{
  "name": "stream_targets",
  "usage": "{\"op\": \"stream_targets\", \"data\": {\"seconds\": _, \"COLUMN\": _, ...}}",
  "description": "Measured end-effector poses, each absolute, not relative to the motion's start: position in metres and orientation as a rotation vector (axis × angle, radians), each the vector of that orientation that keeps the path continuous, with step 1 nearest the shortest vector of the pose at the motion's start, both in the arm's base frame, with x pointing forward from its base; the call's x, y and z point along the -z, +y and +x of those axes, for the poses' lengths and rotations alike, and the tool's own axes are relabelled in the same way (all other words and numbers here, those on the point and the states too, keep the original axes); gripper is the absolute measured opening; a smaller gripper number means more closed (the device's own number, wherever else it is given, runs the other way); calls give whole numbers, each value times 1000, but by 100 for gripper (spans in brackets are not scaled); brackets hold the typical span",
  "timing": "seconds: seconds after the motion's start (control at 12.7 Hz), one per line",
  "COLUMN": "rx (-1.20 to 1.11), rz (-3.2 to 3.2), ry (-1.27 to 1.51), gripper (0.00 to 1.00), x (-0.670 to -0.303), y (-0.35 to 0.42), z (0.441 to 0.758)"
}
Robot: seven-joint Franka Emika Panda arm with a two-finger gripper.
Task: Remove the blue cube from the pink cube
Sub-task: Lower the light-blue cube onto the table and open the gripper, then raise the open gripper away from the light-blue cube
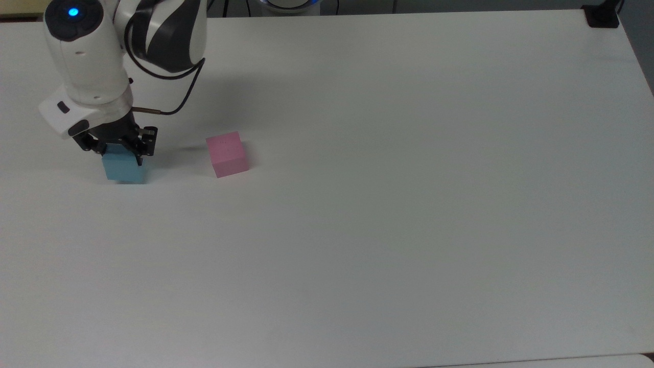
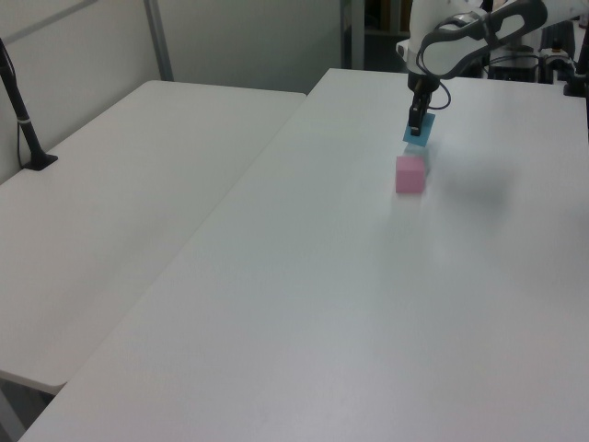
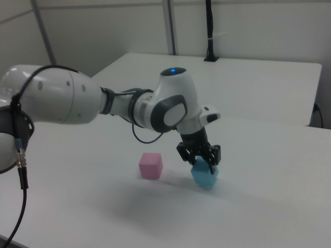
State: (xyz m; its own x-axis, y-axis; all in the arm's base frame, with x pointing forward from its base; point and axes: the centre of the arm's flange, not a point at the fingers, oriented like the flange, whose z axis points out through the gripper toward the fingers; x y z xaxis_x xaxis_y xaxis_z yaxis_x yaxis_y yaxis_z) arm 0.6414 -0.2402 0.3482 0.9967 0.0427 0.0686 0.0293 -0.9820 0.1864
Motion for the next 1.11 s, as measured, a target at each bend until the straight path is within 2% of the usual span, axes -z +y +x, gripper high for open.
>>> {"op": "stream_targets", "data": {"seconds": 0.63, "rx": -77, "rz": 2950, "ry": 161, "gripper": 59, "x": -335, "y": -245, "z": 645}}
{"op": "stream_targets", "data": {"seconds": 0.87, "rx": -58, "rz": 2958, "ry": 134, "gripper": 90, "x": -327, "y": -245, "z": 642}}
{"op": "stream_targets", "data": {"seconds": 0.95, "rx": -75, "rz": 2958, "ry": 82, "gripper": 98, "x": -331, "y": -244, "z": 644}}
{"op": "stream_targets", "data": {"seconds": 1.11, "rx": -178, "rz": 2948, "ry": -160, "gripper": 100, "x": -374, "y": -221, "z": 655}}
